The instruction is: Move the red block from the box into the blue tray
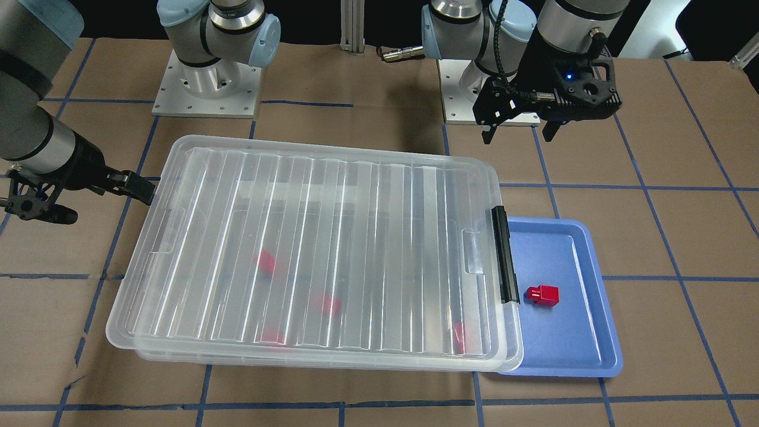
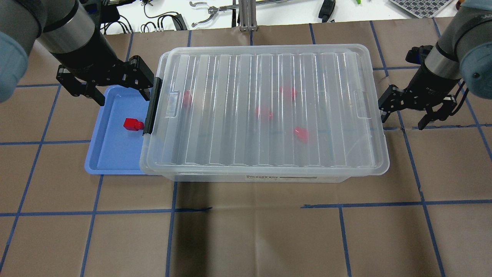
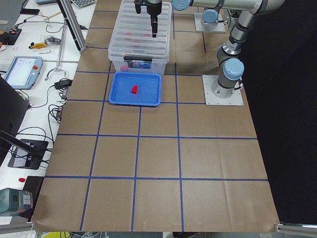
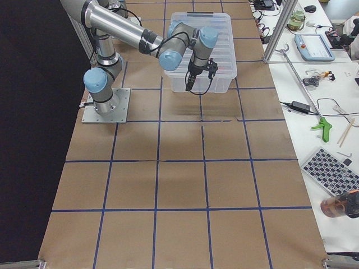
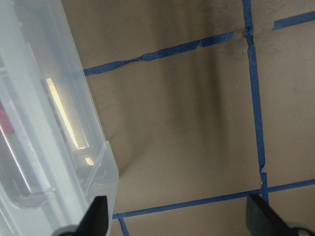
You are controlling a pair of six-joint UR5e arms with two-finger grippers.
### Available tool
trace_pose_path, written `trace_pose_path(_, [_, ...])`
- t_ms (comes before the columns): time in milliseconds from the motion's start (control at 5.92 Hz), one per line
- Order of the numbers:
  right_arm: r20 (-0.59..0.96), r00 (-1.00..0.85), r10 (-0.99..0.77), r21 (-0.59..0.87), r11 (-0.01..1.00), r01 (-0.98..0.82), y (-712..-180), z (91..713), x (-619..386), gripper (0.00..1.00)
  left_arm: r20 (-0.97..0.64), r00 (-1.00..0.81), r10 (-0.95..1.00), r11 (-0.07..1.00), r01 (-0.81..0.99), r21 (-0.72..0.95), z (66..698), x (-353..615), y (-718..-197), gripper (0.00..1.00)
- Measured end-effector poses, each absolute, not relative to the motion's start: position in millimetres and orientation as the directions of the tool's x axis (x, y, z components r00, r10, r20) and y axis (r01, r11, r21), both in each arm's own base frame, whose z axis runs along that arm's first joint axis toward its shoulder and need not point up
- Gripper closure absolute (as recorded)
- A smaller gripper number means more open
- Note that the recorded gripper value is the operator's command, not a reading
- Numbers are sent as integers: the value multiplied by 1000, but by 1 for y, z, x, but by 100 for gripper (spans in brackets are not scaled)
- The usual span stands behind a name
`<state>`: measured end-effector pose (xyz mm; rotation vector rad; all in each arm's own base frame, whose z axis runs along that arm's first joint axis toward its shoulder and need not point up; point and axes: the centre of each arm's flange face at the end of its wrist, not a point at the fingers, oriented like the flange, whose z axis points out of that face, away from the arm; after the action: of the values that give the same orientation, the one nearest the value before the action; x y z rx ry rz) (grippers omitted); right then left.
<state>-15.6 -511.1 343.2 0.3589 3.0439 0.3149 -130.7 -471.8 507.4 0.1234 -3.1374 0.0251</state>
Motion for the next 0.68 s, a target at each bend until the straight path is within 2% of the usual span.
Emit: trace_pose_path(676, [-36,-973,229,197,956,218,-512,349,-11,0,2,-997,-79,997,-79,-16,507,-130,-472,2])
